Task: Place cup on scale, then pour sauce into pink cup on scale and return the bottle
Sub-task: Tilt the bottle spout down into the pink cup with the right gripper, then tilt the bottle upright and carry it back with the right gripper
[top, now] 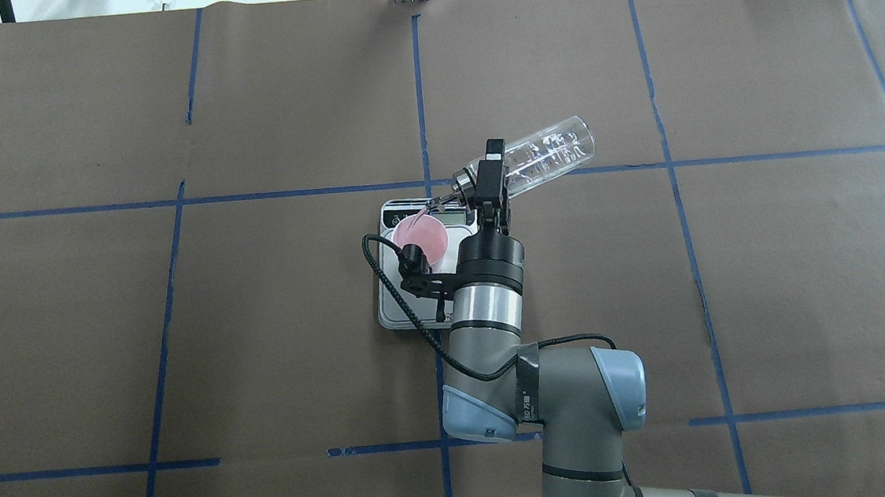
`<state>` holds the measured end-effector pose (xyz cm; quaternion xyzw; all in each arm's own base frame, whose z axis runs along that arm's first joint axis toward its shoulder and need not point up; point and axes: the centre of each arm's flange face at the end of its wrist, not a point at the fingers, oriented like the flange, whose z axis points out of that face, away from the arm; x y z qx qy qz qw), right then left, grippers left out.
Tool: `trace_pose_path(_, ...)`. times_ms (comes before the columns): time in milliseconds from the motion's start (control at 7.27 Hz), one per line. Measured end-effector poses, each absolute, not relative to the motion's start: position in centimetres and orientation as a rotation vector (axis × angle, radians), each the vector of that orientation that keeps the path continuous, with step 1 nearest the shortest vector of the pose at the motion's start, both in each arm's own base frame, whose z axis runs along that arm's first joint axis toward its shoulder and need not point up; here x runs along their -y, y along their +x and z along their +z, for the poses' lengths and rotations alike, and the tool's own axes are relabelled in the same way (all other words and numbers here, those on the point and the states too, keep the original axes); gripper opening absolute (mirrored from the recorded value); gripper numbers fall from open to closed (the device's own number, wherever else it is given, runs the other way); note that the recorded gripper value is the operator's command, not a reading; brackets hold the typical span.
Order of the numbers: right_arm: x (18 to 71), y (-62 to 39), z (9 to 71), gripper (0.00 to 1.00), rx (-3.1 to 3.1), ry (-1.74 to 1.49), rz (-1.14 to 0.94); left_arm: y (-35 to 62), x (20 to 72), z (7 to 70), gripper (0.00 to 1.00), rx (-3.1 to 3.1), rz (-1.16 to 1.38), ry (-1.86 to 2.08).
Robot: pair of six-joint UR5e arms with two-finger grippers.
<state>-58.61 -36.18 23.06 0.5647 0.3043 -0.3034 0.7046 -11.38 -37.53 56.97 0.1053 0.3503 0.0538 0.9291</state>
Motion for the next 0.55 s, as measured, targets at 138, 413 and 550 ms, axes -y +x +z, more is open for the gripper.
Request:
trace_pose_path(138,36.1,-58.1,23.3,0.0,-0.562,1.289,-0.614,-11.4,37.5,56.9,1.0,-0.718,0.11,0.217)
trace_pose_path(413,35.9,-56.8,23.9,0.0,-0.306,1.358,-0.476,-11.4,37.6,56.9,1.0,-0.719,0.111,0.219)
trace_pose_path(550,35.7,-56.2,23.8,0.0,-0.151,1.383,-0.389,-11.4,37.6,56.8,1.0,-0.719,0.111,0.219)
